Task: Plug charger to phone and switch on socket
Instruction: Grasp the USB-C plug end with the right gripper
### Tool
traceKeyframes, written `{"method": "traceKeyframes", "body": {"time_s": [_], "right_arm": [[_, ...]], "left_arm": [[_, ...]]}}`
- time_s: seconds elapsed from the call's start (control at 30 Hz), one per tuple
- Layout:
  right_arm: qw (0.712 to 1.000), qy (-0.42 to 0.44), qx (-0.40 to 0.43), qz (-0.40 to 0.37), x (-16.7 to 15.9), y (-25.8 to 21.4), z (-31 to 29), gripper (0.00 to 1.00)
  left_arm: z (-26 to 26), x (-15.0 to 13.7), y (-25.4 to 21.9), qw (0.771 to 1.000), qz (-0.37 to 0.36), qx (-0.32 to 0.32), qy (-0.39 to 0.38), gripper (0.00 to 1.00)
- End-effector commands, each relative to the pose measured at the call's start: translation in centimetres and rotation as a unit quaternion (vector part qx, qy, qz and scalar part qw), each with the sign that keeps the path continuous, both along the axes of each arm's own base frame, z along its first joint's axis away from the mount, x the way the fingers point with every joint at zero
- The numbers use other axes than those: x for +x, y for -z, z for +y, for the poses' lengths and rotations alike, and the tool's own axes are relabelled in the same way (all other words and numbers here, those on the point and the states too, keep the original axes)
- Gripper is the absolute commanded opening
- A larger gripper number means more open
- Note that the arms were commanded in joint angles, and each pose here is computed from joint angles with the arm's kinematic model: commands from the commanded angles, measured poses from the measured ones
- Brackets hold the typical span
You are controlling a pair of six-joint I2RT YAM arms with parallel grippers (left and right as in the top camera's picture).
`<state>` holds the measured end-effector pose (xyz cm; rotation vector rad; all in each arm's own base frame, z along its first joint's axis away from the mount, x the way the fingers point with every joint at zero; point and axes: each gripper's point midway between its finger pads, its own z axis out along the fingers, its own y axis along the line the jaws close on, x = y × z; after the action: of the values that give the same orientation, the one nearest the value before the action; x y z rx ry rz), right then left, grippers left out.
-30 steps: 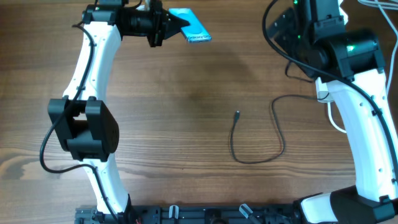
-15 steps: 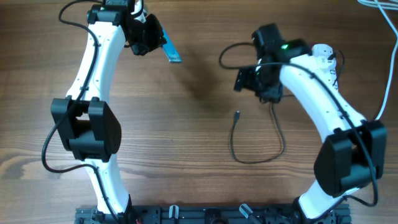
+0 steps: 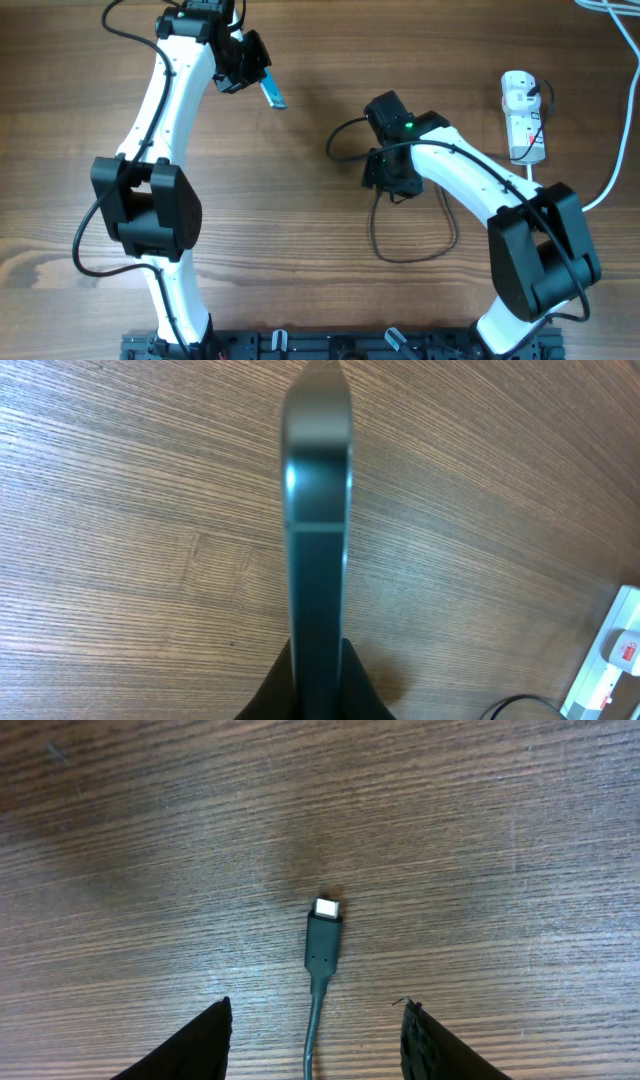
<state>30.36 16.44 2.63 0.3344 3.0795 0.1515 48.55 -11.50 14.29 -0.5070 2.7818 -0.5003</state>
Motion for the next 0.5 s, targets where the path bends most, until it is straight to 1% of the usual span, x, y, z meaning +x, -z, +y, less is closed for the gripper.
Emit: {"method": "traceKeyframes", "body": {"time_s": [0.0,0.13,0.23,0.3,0.37,0.47], "right_arm": [[1.000,0.010,-0.026,0.003,-0.1,1.0,-0.6,0.55],[0.999,0.009,-0.041,0.033,-0.6,3.5,-0.8,0.55],[0.998,0.008,-0.022,0.051,-1.0,4.4,-0.1,0.50],[0.998,0.008,-0.023,0.063,-1.4,4.8,-0.1,0.49],[0.996,0.008,-0.032,0.079,-2.1,5.3,-0.4,0.41],[0.996,0.005,-0.028,0.090,-2.7,5.3,-0.1,0.36]], "left_arm": [[-0.1,0.3,-2.1,1.000,-0.029,0.002,0.009,0.04],[-0.1,0.3,-2.1,1.000,-0.029,0.002,0.009,0.04],[-0.1,0.3,-2.1,1.000,-0.029,0.002,0.009,0.04],[-0.1,0.3,-2.1,1.000,-0.029,0.001,0.009,0.04],[-0.1,0.3,-2.1,1.000,-0.029,0.001,0.009,0.04],[-0.1,0.3,-2.1,1.000,-0.029,0.001,0.009,0.04]]}}
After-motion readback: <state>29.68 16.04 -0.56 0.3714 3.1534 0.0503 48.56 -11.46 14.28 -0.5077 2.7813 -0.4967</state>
